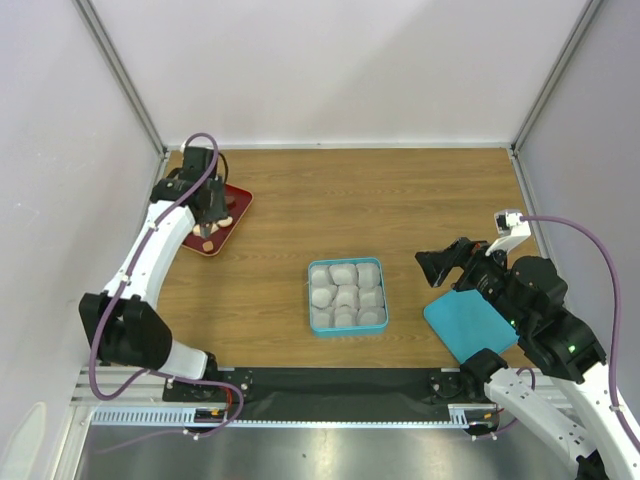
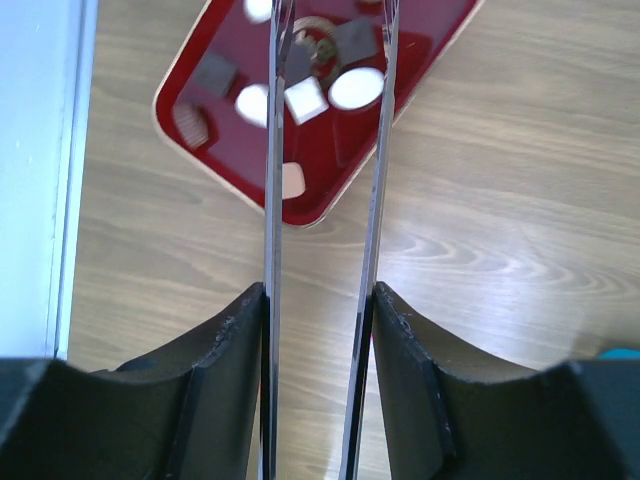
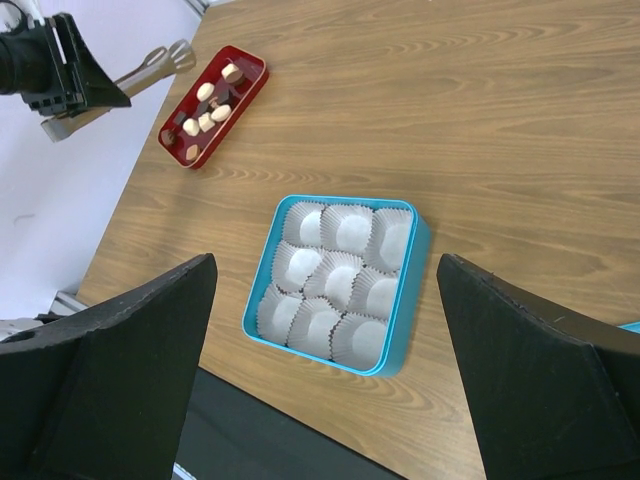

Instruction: Pack the chocolate

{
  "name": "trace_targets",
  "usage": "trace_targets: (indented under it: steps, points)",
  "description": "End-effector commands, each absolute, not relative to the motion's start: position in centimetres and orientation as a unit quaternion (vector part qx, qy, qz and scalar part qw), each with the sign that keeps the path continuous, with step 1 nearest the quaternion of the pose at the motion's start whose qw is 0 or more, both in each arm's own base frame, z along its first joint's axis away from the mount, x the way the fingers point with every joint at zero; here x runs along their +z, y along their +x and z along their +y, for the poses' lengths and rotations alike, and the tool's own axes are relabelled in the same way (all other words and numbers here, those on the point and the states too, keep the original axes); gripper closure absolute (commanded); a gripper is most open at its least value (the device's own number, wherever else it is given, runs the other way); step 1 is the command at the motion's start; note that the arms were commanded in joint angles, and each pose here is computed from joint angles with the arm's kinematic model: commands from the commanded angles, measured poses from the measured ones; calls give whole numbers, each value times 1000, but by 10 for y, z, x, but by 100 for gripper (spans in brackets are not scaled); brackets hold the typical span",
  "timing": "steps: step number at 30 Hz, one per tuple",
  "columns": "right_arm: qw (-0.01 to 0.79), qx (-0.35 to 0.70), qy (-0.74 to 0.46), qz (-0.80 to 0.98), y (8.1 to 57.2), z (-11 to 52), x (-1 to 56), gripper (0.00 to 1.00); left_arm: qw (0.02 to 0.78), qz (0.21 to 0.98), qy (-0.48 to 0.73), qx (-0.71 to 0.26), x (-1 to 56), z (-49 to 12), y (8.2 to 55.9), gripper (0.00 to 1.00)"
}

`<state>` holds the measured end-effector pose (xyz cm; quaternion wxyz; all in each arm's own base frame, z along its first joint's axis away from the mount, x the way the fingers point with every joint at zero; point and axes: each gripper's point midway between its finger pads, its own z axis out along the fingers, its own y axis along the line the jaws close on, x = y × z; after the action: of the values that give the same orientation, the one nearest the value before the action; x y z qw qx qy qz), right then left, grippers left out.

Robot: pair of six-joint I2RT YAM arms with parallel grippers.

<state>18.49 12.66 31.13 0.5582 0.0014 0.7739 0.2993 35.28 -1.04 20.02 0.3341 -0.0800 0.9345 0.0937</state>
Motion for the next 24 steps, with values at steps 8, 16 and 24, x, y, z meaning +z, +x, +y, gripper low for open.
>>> trace_targets:
  steps: [8, 16, 24]
  points:
    - [566, 309, -4, 765, 188, 131, 318, 1, 350, 931, -72, 80, 195, -11, 370, 51]
    - [571, 300, -2, 764, 189, 128, 318, 1, 319, 942, -68, 83, 167, -10, 385, 51]
    - [570, 299, 0, 765, 191, 129, 317, 1, 315, 943, -61, 87, 158, -9, 398, 51]
